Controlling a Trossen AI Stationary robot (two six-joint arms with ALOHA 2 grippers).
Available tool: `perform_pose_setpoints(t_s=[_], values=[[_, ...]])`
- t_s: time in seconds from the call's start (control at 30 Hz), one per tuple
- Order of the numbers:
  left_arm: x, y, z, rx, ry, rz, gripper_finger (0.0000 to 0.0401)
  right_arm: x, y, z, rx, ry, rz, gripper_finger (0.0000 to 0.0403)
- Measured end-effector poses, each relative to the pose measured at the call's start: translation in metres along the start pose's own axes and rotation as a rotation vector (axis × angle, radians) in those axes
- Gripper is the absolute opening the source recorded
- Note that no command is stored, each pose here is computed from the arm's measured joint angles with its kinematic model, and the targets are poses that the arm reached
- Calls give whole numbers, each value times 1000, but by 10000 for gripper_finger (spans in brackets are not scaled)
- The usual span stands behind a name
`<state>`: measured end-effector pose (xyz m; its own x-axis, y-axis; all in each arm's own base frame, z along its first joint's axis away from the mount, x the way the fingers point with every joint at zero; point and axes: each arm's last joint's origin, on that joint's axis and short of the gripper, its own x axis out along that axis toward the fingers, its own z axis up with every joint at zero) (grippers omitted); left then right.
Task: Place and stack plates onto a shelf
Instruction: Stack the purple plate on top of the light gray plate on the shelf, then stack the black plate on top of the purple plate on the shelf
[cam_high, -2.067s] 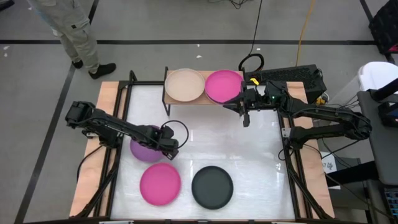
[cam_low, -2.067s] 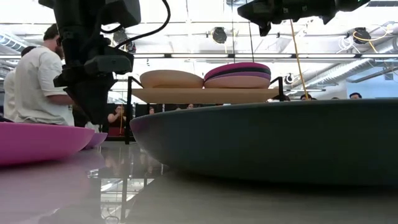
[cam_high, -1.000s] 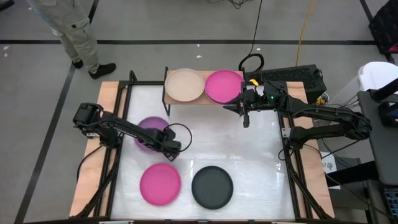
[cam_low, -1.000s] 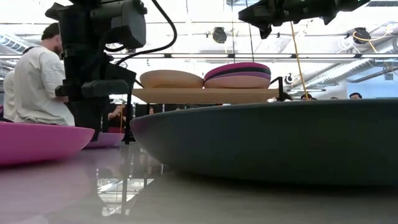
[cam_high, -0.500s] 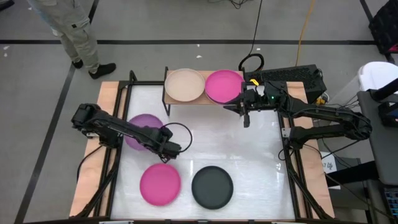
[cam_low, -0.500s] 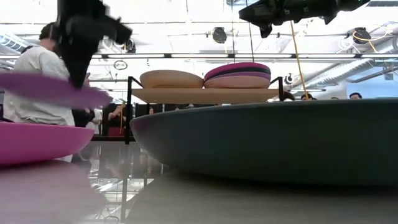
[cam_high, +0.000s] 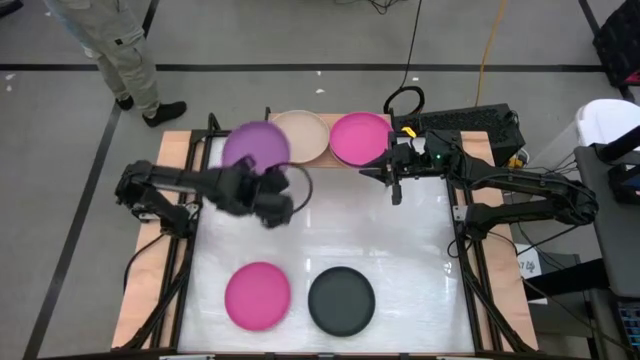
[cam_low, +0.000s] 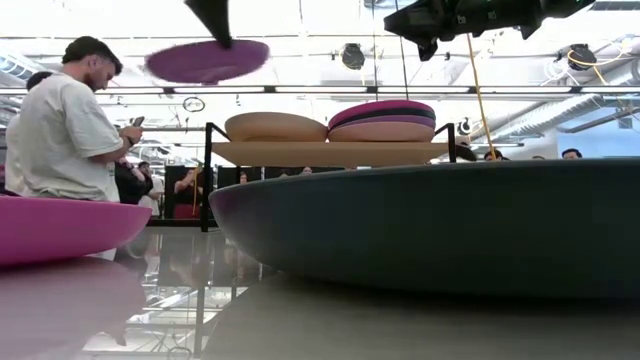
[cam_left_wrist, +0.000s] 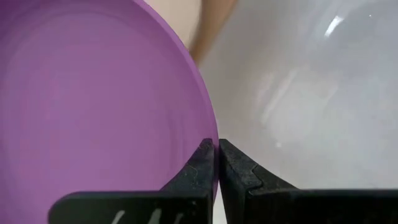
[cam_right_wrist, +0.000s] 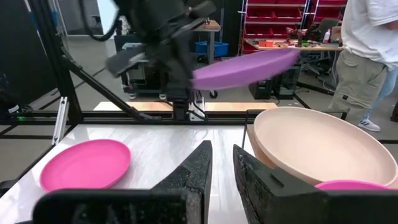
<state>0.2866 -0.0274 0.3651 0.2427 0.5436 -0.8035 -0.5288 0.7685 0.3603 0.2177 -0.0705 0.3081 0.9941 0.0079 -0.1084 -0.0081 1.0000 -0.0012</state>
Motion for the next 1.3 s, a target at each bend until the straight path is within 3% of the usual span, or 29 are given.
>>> perform_pose_setpoints(t_s=[0.07, 0.23, 0.33, 0.5, 0.97, 1.3], values=[[8, 13, 15, 59, -24, -16, 8, 0, 0, 0, -3, 0, 0, 52], [35, 43, 48, 204, -96, -172, 8, 0, 0, 0, -4, -2, 0, 52], [50, 56, 61, 247, -138, -224, 8, 0, 0, 0, -3, -1, 0, 52], [70, 72, 66, 241, -96, -258, 8, -1, 0, 1, -5, -3, 0, 52], [109, 54, 73, 364, -9, -275, 9, -1, 1, -3, 7, 29, 5, 52], [109, 64, 75, 329, -27, -222, 90, -1, 1, -3, -9, 30, 6, 52]])
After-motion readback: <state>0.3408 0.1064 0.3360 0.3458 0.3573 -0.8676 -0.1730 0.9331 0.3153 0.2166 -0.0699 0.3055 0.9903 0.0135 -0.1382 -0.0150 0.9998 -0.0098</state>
